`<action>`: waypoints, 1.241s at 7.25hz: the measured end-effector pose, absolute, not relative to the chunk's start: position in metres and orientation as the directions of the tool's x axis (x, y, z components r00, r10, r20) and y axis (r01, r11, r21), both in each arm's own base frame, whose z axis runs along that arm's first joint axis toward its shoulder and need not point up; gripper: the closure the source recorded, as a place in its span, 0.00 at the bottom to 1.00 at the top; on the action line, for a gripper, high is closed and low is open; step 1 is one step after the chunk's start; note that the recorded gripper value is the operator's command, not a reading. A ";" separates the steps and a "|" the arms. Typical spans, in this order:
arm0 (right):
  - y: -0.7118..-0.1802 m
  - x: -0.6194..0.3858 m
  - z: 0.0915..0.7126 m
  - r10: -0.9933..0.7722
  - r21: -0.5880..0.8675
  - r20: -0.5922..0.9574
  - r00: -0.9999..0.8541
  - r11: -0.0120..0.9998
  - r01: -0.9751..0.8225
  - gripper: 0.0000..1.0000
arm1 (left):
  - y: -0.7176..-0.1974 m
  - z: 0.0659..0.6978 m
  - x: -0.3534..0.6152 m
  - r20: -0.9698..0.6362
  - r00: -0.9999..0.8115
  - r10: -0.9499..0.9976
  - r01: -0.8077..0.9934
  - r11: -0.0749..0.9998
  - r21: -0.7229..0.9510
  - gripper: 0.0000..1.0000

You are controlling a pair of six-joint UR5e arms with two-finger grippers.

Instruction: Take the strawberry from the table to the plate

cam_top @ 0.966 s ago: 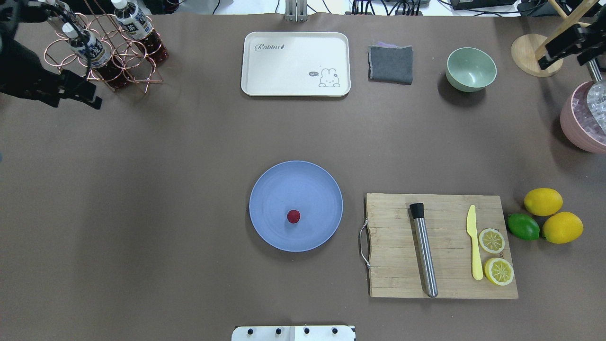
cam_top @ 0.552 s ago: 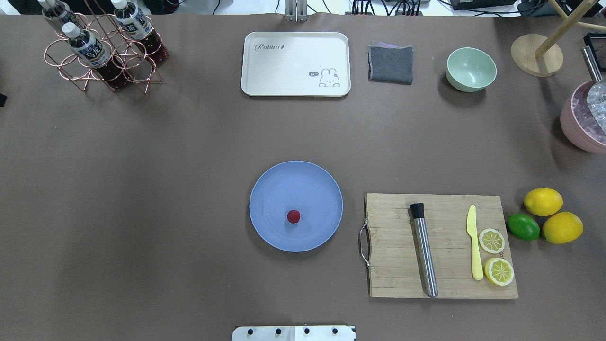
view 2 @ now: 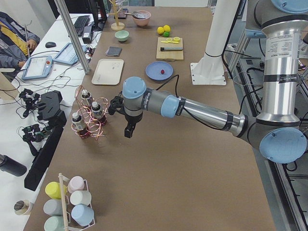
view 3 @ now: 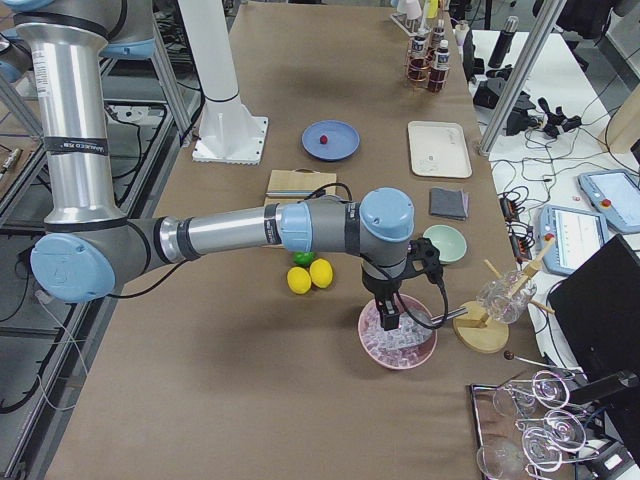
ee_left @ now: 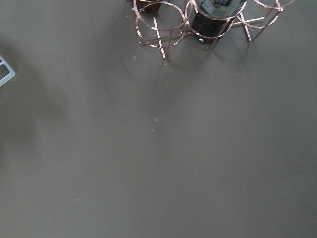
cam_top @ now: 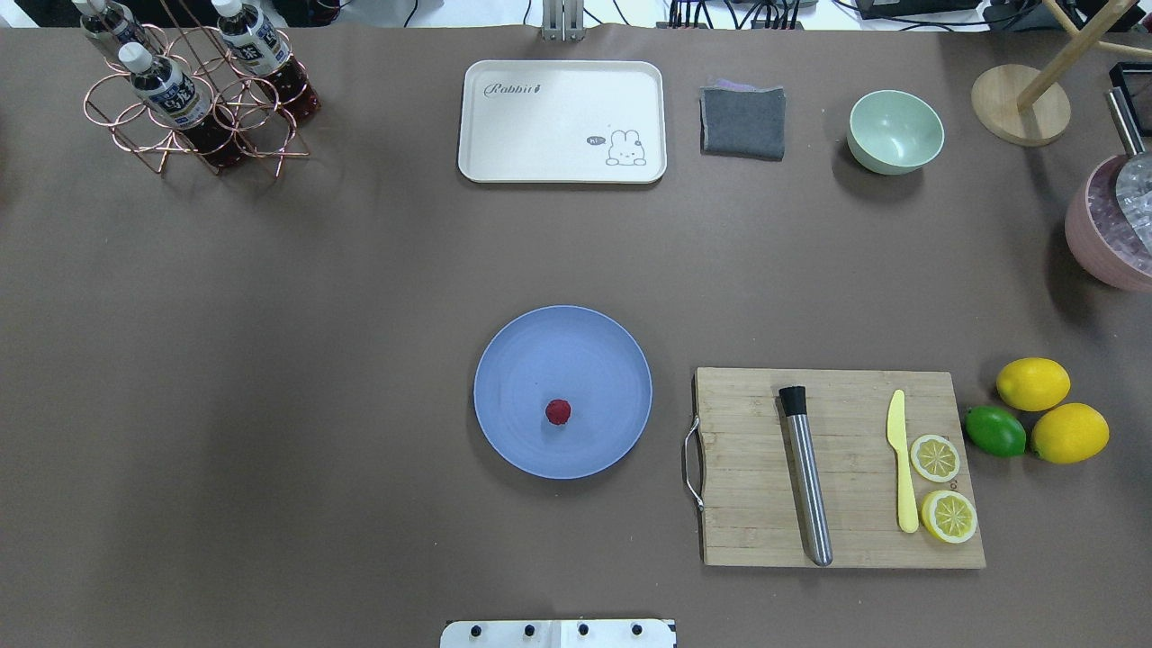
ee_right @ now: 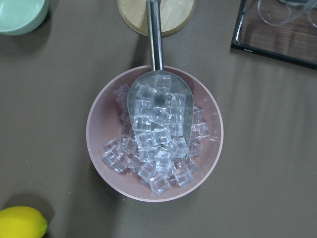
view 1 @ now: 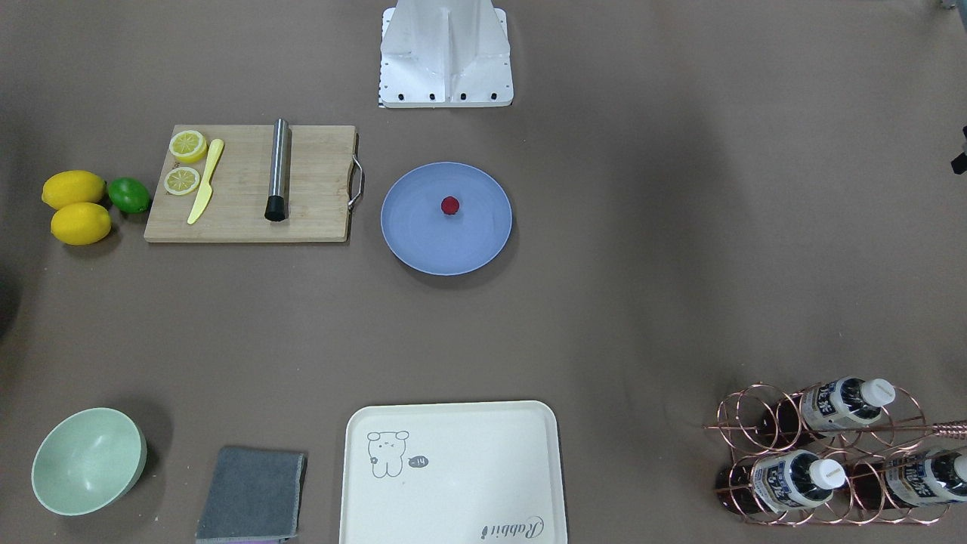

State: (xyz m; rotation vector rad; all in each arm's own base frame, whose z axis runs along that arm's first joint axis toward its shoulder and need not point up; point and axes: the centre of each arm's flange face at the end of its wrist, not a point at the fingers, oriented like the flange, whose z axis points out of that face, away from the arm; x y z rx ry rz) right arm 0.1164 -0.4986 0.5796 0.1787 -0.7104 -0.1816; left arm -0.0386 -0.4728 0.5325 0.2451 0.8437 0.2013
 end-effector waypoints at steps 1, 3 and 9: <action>-0.494 0.117 0.589 -0.216 0.206 0.622 0.752 0.972 0.109 0.00 | -0.465 0.555 -0.060 -0.707 0.656 0.263 -0.081 0.956 0.281 0.02; -0.480 0.116 0.605 -0.197 0.175 0.632 0.750 0.978 0.109 0.00 | -0.442 0.580 -0.084 -0.714 0.664 0.223 -0.064 0.968 0.243 0.02; -0.475 0.113 0.607 -0.192 0.168 0.633 0.750 0.980 0.109 0.00 | -0.430 0.600 -0.089 -0.721 0.666 0.191 -0.052 0.976 0.211 0.02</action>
